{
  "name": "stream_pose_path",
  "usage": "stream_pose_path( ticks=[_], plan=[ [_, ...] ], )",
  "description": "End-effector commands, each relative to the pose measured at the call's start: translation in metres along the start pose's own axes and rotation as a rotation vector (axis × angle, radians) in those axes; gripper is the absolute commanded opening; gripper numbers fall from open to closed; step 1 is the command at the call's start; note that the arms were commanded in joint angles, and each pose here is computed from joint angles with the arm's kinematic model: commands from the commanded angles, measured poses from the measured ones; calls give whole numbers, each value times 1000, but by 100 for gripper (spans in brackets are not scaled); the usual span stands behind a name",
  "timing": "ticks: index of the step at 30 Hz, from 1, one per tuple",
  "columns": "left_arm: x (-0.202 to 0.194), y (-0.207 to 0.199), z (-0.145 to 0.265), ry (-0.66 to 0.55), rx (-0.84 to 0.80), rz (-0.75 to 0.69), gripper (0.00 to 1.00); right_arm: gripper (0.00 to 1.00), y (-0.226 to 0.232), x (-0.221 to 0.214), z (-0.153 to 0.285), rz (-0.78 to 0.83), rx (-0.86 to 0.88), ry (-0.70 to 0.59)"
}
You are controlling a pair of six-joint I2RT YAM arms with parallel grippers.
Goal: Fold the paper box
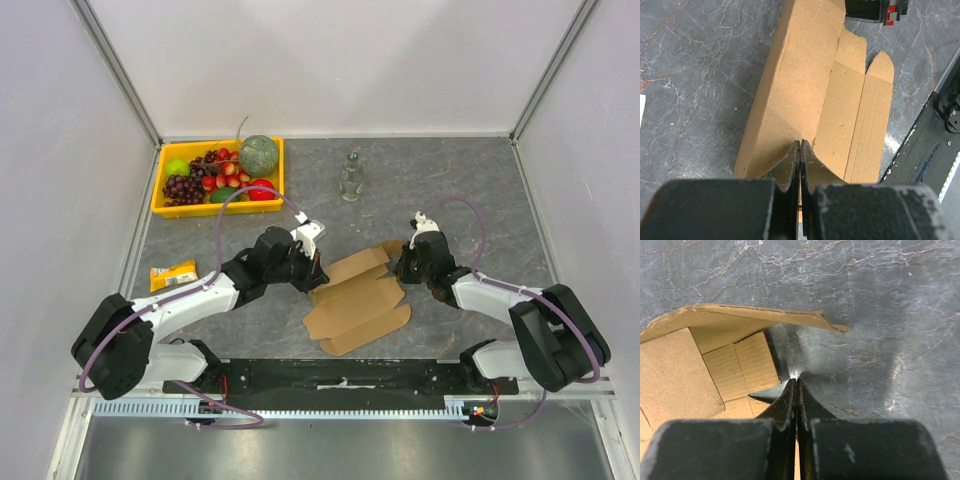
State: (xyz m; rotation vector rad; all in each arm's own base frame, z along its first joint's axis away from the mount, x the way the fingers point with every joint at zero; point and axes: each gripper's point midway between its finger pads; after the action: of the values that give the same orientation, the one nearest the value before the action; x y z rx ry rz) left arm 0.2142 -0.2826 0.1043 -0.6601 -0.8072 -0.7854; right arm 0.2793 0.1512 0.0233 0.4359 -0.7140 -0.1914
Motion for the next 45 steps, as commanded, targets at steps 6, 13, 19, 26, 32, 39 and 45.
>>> stream_pose_path(
  ticks=[6, 13, 19, 26, 32, 39, 45],
  plan=[
    [13, -4, -4, -27, -11, 5, 2, 0, 18, -4, -10, 9, 129, 28],
    [13, -3, -4, -24, -10, 7, 2, 0, 19, -2, -10, -33, 188, -12],
    [12, -4, -4, -19, -11, 6, 2, 0, 25, -2, -6, -68, 263, -58],
    [10, -4, -5, -15, -11, 7, 2, 0, 44, 3, 3, -70, 396, -94],
    [8, -3, -5, -10, -9, 11, 2, 0, 53, 3, 8, -58, 456, -99],
    [8, -4, -5, -10, -12, 9, 2, 0, 56, -7, 4, -69, 491, -57],
    [7, -4, -5, -6, -12, 13, 2, 0, 61, -14, 0, -86, 534, -25]
  ],
)
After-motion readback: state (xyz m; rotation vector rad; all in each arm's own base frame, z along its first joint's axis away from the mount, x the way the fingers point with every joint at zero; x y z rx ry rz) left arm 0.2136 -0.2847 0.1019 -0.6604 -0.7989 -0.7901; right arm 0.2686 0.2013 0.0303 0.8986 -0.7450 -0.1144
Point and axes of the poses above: each gripper's point midway between its finger pads, its own z axis back along the fingers, its own y axis along the line the jaws close on, x = y × z, and after that the axes turned 10 degrees about -z, right-handed
